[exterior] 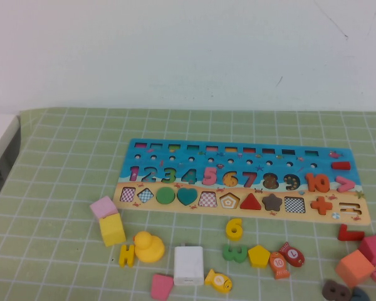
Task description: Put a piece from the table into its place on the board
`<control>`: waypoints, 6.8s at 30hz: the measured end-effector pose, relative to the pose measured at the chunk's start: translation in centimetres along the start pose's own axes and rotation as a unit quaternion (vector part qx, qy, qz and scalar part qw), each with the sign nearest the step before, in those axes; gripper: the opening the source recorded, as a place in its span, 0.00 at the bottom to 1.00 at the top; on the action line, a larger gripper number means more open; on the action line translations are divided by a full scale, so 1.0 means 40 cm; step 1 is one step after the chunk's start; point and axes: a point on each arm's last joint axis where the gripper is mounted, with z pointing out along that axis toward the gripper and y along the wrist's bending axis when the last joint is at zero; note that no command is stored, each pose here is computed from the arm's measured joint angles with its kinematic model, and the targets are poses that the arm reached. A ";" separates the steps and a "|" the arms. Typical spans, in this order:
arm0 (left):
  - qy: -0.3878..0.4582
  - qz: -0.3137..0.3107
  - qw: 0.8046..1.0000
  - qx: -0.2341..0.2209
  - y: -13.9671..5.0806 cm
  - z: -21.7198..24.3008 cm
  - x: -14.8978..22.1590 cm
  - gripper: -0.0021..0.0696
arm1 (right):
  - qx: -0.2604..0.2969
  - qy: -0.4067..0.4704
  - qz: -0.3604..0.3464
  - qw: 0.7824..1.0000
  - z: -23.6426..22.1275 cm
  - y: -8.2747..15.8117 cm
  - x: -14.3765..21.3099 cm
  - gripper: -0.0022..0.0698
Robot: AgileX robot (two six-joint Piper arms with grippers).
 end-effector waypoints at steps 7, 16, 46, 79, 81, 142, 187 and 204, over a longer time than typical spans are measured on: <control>0.000 0.000 1.000 0.000 0.000 0.000 0.000 0.03 | 0.000 0.000 0.000 1.000 0.000 0.000 0.000 0.03; 0.000 0.000 1.000 0.000 0.000 0.000 0.000 0.03 | 0.000 0.000 -0.003 1.000 0.000 0.000 0.000 0.03; 0.000 0.000 1.000 0.000 0.000 0.000 0.000 0.03 | -0.015 -0.389 0.070 0.918 -0.066 -0.006 -0.158 0.03; 0.000 0.000 1.000 0.000 0.000 0.000 0.000 0.03 | -0.122 0.139 0.029 0.982 0.076 0.040 -0.510 0.03; 0.000 0.000 1.000 0.000 0.000 0.000 0.000 0.03 | -0.153 0.164 0.038 0.974 0.122 0.055 -0.502 0.03; 0.001 0.002 1.000 -0.001 0.000 0.000 0.000 0.03 | -0.182 0.487 -0.056 0.852 0.611 0.684 -0.300 0.54; 0.001 0.002 1.000 -0.001 0.000 0.000 0.000 0.03 | -0.156 0.500 -0.050 0.850 0.660 0.699 -0.230 0.54; 0.001 0.002 1.000 -0.001 0.000 0.000 0.000 0.03 | -0.166 0.485 -0.053 0.857 0.667 0.715 -0.278 0.54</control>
